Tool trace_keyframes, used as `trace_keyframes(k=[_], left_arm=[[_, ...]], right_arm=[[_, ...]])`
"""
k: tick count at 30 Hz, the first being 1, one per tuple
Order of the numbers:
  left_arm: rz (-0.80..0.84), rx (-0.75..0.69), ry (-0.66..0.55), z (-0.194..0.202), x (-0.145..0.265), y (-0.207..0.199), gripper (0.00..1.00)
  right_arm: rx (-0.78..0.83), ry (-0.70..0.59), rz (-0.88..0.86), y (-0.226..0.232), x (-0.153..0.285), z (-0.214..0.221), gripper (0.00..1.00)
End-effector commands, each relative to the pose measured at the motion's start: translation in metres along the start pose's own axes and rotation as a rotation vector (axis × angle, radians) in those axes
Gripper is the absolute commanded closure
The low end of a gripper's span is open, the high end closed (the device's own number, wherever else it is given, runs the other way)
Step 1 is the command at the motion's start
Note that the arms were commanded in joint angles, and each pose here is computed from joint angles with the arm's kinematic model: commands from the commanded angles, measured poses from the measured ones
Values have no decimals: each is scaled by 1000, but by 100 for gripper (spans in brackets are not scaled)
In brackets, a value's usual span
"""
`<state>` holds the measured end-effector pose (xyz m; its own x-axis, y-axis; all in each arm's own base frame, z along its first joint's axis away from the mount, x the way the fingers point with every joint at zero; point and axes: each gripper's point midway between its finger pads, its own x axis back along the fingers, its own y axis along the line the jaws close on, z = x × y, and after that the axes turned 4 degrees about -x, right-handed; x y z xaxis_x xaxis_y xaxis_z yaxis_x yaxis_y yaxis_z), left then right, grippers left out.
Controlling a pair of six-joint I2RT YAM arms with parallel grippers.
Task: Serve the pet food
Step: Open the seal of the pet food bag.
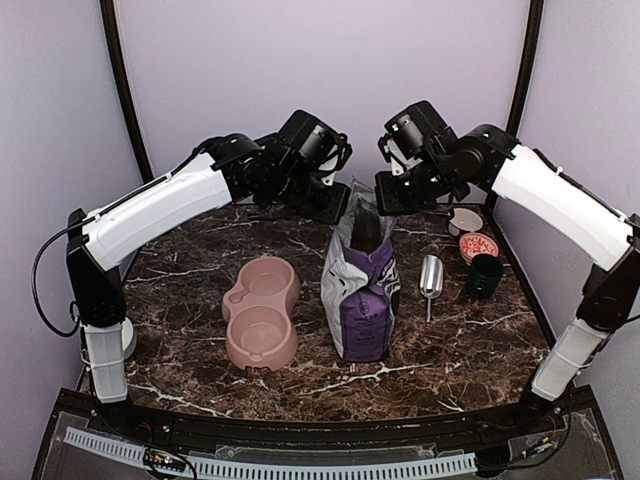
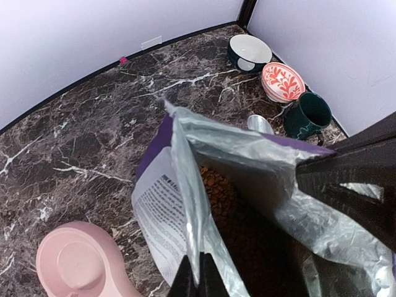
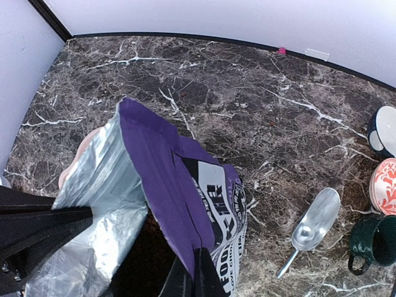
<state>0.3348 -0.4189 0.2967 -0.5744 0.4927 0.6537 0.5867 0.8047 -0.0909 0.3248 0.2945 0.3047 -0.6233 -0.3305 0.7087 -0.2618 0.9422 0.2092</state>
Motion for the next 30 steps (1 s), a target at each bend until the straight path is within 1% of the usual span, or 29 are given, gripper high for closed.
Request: trace_keyframes(k=[1, 7, 8, 9, 12, 15, 18, 20, 23, 26, 27, 28, 30], left_arm=[[-131, -46, -14, -11, 31, 28, 100], [-228, -43, -51, -24, 66, 49, 100], [-243, -37, -52, -24, 71, 52, 100], [-256, -31, -52, -23, 75, 55, 100], [-269, -7, -48, -18, 82, 60, 100], [-243, 11, -47, -13, 81, 57, 100], [-196, 7, -59, -14, 77, 49, 100], [-121, -24, -78, -18, 73, 35, 95], [-44, -61, -107, -24, 66, 20, 84], [-20, -83, -124, -29, 61, 14, 72], [-16, -89, -124, -29, 59, 13, 66], [-12, -96, -123, -29, 57, 12, 62], [9, -108, -123, -31, 54, 7, 55]], right_arm=[[-7, -117, 87, -26, 27, -36, 100], [-18, -139, 157, -55, 49, -46, 100], [-34, -162, 156, -62, 63, -49, 100], [-44, -172, 163, -69, 67, -49, 100], [-74, -177, 167, -85, 70, -46, 100], [-87, -159, 144, -88, 65, -40, 100], [-85, -140, 67, -75, 57, -35, 100], [-66, -132, -6, -62, 53, -35, 100], [-31, -127, -94, -44, 47, -37, 82], [-18, -122, -115, -38, 43, -40, 65], [-15, -118, -121, -36, 41, -40, 59], [-12, -114, -127, -34, 39, -41, 54], [-7, -105, -141, -30, 35, -42, 48]])
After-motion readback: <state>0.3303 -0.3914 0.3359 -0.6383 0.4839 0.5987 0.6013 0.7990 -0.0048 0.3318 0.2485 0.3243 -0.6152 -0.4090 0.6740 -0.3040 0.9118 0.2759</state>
